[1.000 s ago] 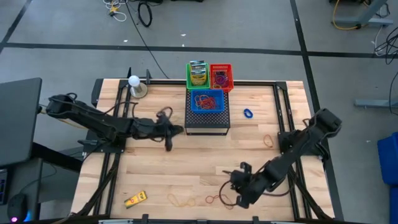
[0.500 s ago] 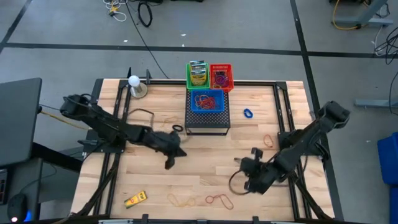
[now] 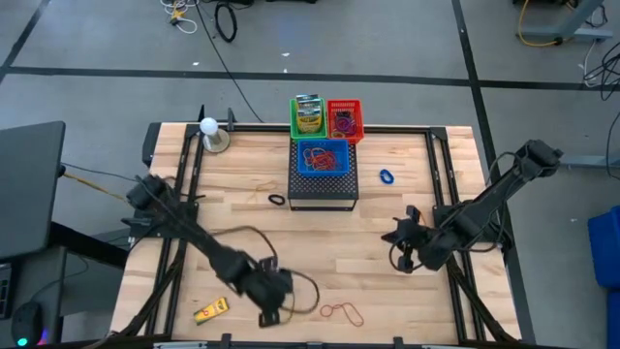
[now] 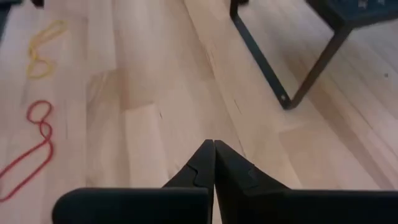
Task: Pick & Place Office Desk Supplies
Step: Put the yellow rubber band into the blue bin on the shelf
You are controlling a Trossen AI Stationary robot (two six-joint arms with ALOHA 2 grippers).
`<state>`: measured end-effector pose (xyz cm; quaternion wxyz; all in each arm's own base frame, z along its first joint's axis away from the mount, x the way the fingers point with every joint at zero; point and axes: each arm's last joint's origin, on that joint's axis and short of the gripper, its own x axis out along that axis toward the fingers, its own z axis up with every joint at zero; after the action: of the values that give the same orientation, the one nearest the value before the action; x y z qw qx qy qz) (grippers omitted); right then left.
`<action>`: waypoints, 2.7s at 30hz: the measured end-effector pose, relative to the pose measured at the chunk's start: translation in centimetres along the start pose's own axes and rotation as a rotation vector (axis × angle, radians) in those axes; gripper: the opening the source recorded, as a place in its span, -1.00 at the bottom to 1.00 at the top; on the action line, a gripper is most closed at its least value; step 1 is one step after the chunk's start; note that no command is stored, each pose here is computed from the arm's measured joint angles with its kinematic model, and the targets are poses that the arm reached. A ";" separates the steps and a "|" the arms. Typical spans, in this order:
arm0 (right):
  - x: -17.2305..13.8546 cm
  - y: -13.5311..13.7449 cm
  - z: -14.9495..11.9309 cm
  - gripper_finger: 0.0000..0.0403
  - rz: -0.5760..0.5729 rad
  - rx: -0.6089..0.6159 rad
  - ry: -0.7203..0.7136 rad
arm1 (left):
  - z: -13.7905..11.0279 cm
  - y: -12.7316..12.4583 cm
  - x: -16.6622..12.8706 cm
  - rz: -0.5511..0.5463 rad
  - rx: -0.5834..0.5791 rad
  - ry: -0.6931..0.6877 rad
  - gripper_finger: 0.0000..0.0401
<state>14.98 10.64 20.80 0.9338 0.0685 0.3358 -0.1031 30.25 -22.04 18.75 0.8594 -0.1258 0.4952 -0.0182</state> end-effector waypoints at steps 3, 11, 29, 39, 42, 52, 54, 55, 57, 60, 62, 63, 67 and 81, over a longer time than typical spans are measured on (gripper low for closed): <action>-0.2 -0.1 0.1 -0.97 0.004 -0.032 -0.013 | 0.1 -2.7 0.8 0.020 0.019 0.049 -0.83; -0.1 -0.1 0.1 -0.97 0.002 -0.082 -0.011 | -0.1 -6.4 4.0 0.080 -0.017 0.141 -0.51; -0.1 -0.1 0.1 -0.97 0.004 -0.089 -0.013 | -0.8 -6.3 7.3 0.143 -0.152 0.158 -0.54; -0.1 -0.1 0.1 -0.97 -0.016 -0.115 -0.028 | -0.8 -6.1 7.3 0.161 -0.217 0.162 -0.97; -0.1 -0.1 0.1 -0.97 -0.017 -0.116 -0.027 | -0.7 -5.6 6.7 0.210 -0.219 0.169 -0.98; -0.1 -0.1 0.1 -0.97 -0.019 -0.118 -0.025 | 2.8 -3.0 1.3 0.364 -0.214 0.012 -0.98; -0.1 -0.2 0.1 -0.97 -0.020 -0.119 -0.024 | 3.6 -2.5 0.1 0.373 -0.208 -0.029 -0.99; -0.1 -0.2 0.1 -0.97 -0.021 -0.119 -0.024 | 4.0 -2.3 -0.5 0.377 -0.202 -0.046 -0.99; -0.1 -0.2 0.1 -0.97 -0.020 -0.119 -0.024 | 4.8 -1.8 -1.7 0.378 -0.196 -0.081 -0.99; -0.1 -0.2 0.1 -0.97 -0.020 -0.119 -0.024 | 5.9 -1.2 -3.5 0.380 -0.200 -0.132 -0.99; -0.1 -0.2 0.1 -0.97 -0.020 -0.119 -0.024 | 6.5 -0.7 -4.7 0.377 -0.211 -0.168 -0.99; -0.1 -0.2 0.1 -0.97 -0.020 -0.119 -0.024 | 6.8 -0.5 -5.3 0.380 -0.210 -0.189 -0.99; -0.1 -0.2 0.1 -0.97 -0.020 -0.119 -0.025 | 8.0 0.6 -7.7 0.396 -0.223 -0.270 -0.99; -0.1 -0.1 0.1 -0.97 -0.020 -0.115 -0.027 | 14.8 8.8 -15.5 0.519 -0.387 -0.680 -0.99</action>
<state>14.93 10.50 20.92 0.9395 0.0102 0.3293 -0.0937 34.19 -8.14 36.92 0.9098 -0.1545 0.1948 0.3323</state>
